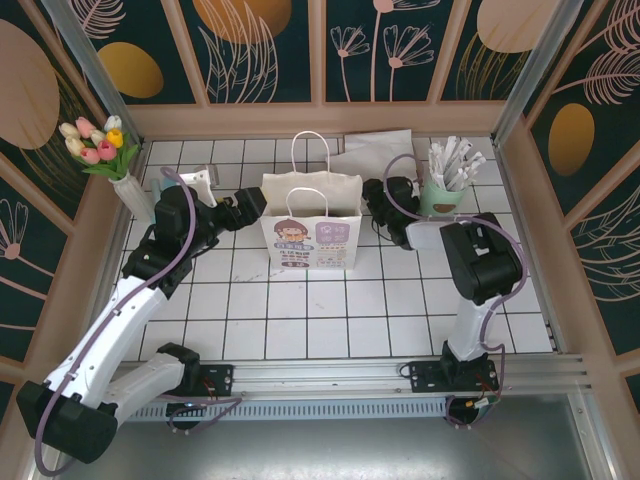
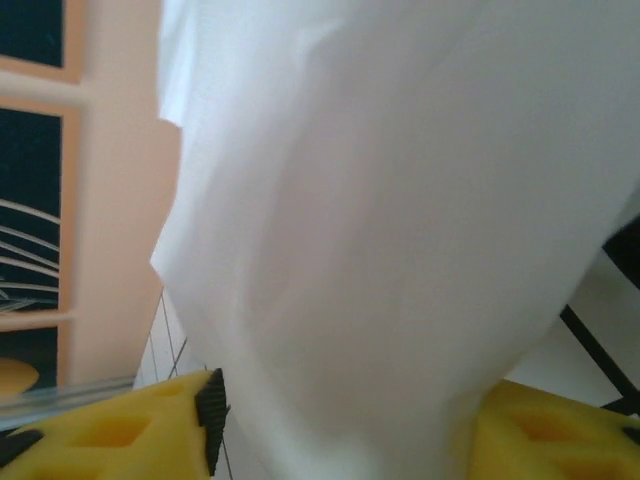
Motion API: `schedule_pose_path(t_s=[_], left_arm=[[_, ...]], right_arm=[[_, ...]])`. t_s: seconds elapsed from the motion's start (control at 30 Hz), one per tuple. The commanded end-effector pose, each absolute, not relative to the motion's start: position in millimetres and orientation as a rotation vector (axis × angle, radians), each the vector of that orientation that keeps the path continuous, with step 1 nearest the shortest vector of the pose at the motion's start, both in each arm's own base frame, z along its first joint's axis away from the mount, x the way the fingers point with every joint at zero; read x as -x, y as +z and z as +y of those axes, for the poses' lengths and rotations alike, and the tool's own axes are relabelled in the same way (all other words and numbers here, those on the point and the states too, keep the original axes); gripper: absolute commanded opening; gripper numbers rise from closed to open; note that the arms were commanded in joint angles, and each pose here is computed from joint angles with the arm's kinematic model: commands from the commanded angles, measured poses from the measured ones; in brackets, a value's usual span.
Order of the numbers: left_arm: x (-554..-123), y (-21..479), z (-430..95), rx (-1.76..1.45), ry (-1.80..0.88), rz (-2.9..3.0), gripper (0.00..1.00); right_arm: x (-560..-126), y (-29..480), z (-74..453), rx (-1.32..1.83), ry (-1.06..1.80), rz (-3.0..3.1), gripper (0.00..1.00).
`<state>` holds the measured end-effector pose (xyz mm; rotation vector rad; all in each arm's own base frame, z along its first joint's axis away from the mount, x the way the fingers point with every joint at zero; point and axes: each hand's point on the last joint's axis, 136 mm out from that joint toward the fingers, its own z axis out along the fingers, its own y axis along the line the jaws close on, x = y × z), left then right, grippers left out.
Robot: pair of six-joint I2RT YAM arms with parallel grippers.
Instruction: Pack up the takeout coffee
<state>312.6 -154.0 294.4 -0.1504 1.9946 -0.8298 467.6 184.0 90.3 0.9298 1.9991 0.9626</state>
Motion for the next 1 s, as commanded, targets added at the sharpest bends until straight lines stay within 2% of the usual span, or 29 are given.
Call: schedule_pose_path(t_s=[0.0, 0.17, 0.23, 0.33, 0.5, 0.8, 0.83, 0.97], left_arm=[[-312.3, 293.8, -149.8, 0.145, -0.803, 1.991, 0.99], [-311.6, 296.9, -150.0, 0.135, -0.802, 1.988, 0.99], [-310.9, 298.4, -149.3, 0.136, -0.800, 1.986, 0.98], [-309.9, 297.5, -147.8, 0.139, -0.793, 1.985, 0.98], [-310.0, 301.3, -147.2, 0.133, -0.787, 1.977, 0.99], [-315.3, 324.9, -125.8, 0.177, -0.660, 1.903, 0.98], [-316.9, 339.5, -122.1, 0.189, -0.647, 1.869, 0.99], [-321.2, 351.1, -123.2, 0.142, -0.620, 1.835, 0.99]], right_arm=[[-465.4, 127.8, 174.1, -0.883, 0.974, 1.858, 0.42], [-467.6, 134.0, 170.4, -0.829, 1.001, 1.833, 0.12], [-470.4, 139.4, 167.9, -0.807, 0.995, 1.816, 0.06], [-477.1, 143.5, 165.1, -0.792, 0.993, 1.815, 0.01], [-482.6, 166.4, 163.1, -0.715, 0.960, 1.793, 0.00], [-483.1, 296.7, 147.9, -0.298, 0.703, 1.656, 0.00], [-481.5, 309.8, 146.8, -0.265, 0.677, 1.645, 0.00], [-475.4, 350.5, 141.9, -0.260, 0.684, 1.644, 0.00]])
